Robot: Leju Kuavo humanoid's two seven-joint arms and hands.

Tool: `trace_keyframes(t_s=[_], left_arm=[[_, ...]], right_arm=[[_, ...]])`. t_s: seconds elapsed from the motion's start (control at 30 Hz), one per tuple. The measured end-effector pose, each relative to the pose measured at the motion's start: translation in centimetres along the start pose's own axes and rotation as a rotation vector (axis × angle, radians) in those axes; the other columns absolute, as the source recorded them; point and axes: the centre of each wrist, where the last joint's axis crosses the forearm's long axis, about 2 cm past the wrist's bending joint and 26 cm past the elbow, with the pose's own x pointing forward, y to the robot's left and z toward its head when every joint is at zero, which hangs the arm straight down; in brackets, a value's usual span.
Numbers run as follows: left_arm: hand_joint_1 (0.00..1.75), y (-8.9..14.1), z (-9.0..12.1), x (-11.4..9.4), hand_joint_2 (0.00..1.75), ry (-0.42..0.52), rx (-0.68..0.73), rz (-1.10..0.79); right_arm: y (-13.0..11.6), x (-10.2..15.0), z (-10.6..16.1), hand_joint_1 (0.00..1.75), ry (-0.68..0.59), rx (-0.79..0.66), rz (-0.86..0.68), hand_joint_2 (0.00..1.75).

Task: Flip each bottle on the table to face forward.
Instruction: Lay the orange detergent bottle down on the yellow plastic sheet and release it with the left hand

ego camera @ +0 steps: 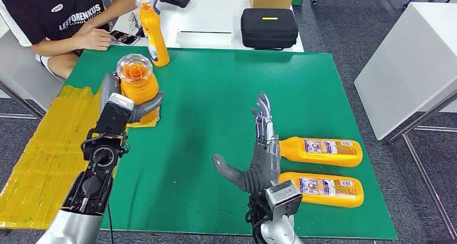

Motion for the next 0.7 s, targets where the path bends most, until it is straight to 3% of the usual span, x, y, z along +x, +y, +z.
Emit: trace_keyframes(t_s=[0.37,0.53,0.7], left_arm=[[1.75,1.4,1.4,-3.5,1.75,0.07,-0.02,-0.688],[1.75,0.6,2.8,-5.6,1.75,0.144,-0.142,-0.926],[1.75,0.1,4.7,-7.3,1.75,0.205,-0.28,-1.044]], right_arm=[[-1.9,0.9,-0.1,0.0,-0.033,-0.03,0.004,1.75],[-2.2,1.0,-0.3,0.0,-0.036,-0.034,0.006,1.75],[-2.3,1.0,-0.4,0.0,-0.035,-0.04,0.003,1.75]])
